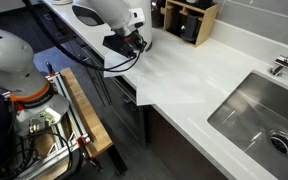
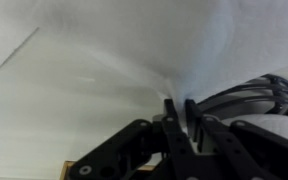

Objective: Pluck a paper towel from the roll

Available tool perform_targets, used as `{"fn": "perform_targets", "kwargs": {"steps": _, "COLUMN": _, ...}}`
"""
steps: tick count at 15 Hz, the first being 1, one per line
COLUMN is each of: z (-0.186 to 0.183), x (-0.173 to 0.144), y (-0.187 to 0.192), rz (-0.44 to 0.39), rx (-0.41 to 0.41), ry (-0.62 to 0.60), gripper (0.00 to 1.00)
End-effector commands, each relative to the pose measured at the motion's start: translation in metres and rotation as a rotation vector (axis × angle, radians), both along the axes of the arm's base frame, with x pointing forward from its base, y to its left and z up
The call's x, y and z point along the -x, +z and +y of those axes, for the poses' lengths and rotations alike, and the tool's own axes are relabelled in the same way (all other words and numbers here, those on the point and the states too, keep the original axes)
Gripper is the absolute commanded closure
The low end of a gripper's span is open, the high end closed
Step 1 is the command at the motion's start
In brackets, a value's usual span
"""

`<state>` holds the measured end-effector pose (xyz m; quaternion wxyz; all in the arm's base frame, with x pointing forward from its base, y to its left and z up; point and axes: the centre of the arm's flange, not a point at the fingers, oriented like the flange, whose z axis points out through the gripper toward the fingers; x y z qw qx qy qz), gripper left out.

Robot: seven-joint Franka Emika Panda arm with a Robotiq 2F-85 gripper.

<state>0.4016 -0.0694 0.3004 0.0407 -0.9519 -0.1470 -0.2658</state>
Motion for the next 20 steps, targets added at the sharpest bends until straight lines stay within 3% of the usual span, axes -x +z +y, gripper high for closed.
{"fn": "perform_targets", "kwargs": {"steps": 1, "z": -0.008, "x": -0.002, "y": -0.017, "rz": -0.007, "rx": 0.043, "ry": -0.006, "gripper": 0.97}}
{"fn": "perform_targets", "kwargs": {"steps": 2, "z": -0.011, "x": -0.001, "y": -0.015, "rz": -0.009, "rx": 0.056, "ry": -0.007, "gripper": 1.00}}
{"fn": "perform_targets", "kwargs": {"steps": 4, "z": -0.015, "x": 0.002, "y": -0.009, "rz": -0.008, "rx": 0.083, "ry": -0.012, "gripper": 0.94}}
{"fn": "perform_targets", "kwargs": {"steps": 8, "z": -0.024, "x": 0.007, "y": -0.008, "rz": 0.018, "rx": 0.136, "ry": -0.023, "gripper": 0.93}}
{"fn": "perform_targets", "kwargs": {"steps": 15, "z": -0.038, "x": 0.016, "y": -0.017, "rz": 0.081, "rx": 0.178, "ry": -0.037, "gripper": 0.94}}
{"fn": "perform_targets", "kwargs": {"steps": 20, "z": -0.036, "x": 0.015, "y": -0.010, "rz": 0.074, "rx": 0.171, "ry": -0.015, "gripper": 0.94}}
